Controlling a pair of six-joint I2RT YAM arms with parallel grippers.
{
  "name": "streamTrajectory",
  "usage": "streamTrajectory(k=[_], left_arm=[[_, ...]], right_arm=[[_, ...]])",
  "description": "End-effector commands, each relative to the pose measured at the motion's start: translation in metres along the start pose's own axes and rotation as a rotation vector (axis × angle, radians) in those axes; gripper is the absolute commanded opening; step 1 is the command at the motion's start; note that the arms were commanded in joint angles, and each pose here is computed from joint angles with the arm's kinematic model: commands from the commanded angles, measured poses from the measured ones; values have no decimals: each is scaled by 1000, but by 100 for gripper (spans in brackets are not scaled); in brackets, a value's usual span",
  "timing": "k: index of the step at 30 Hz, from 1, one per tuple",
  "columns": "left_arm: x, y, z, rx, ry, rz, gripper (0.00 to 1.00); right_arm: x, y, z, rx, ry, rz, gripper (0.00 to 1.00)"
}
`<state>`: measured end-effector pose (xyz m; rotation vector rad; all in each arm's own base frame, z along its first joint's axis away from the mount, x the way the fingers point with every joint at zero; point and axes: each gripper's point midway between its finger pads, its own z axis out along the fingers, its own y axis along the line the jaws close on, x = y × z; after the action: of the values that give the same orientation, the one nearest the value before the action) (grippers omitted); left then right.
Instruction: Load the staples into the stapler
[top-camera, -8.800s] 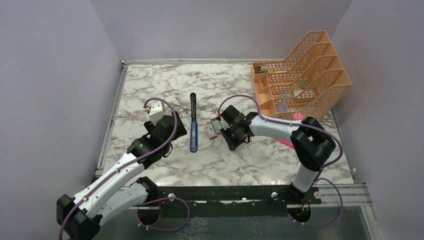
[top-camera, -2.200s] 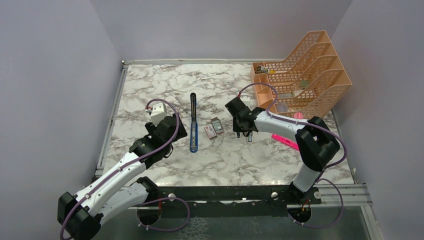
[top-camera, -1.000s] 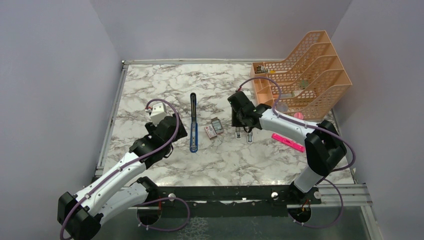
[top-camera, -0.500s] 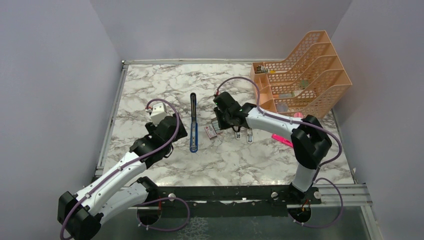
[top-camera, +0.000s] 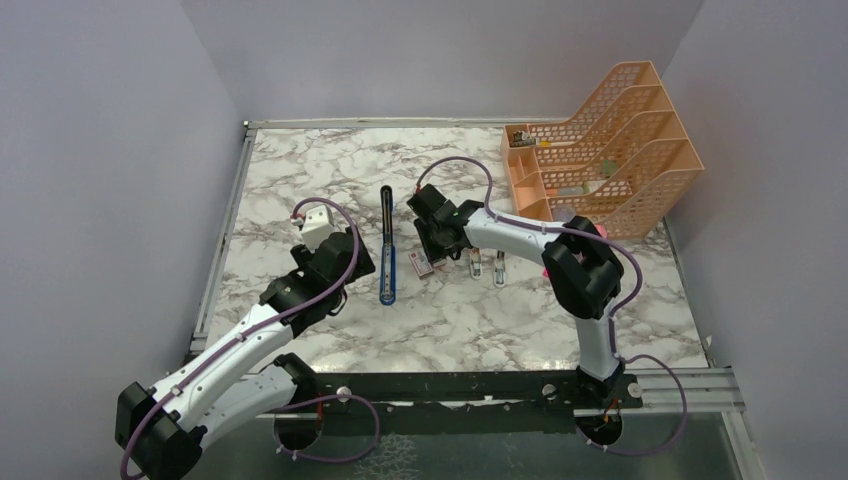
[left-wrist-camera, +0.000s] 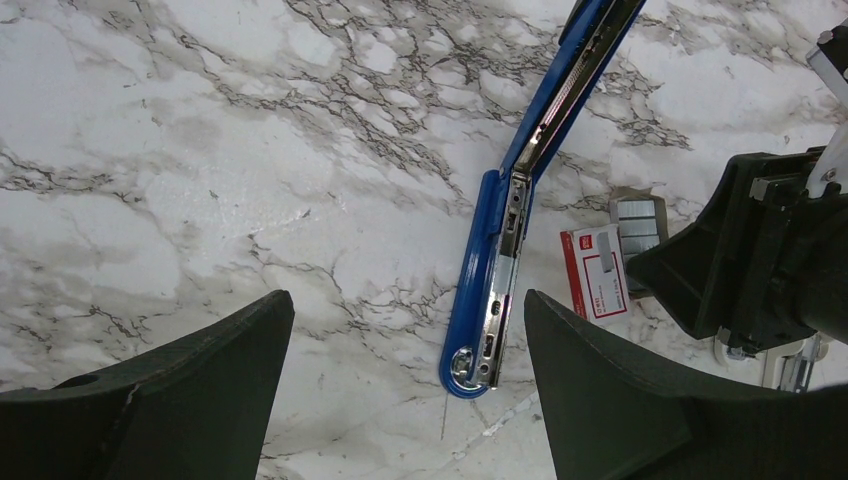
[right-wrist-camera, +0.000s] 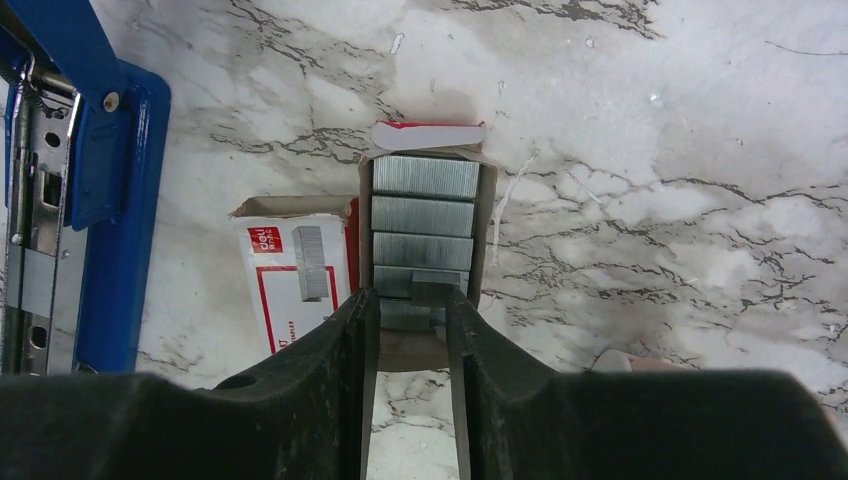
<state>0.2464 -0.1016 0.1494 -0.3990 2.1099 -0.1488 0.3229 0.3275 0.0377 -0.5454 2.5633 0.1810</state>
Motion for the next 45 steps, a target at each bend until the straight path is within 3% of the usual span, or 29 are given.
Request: streamTrajectory(k=[1, 14, 22, 45], left_arm=[[0, 0, 3, 0, -9, -10, 86], [0, -1, 4, 1, -10, -8, 86], [-1, -2, 5, 0, -10, -5, 86], [0, 0, 5, -6, -11, 0, 86]], right_arm=[[2, -7, 0, 42, 15, 19, 36], [5, -8, 11, 70, 36, 43, 36], [3, -9, 11, 81, 24, 63, 27], [-30, -9, -8, 75, -118, 100, 33]])
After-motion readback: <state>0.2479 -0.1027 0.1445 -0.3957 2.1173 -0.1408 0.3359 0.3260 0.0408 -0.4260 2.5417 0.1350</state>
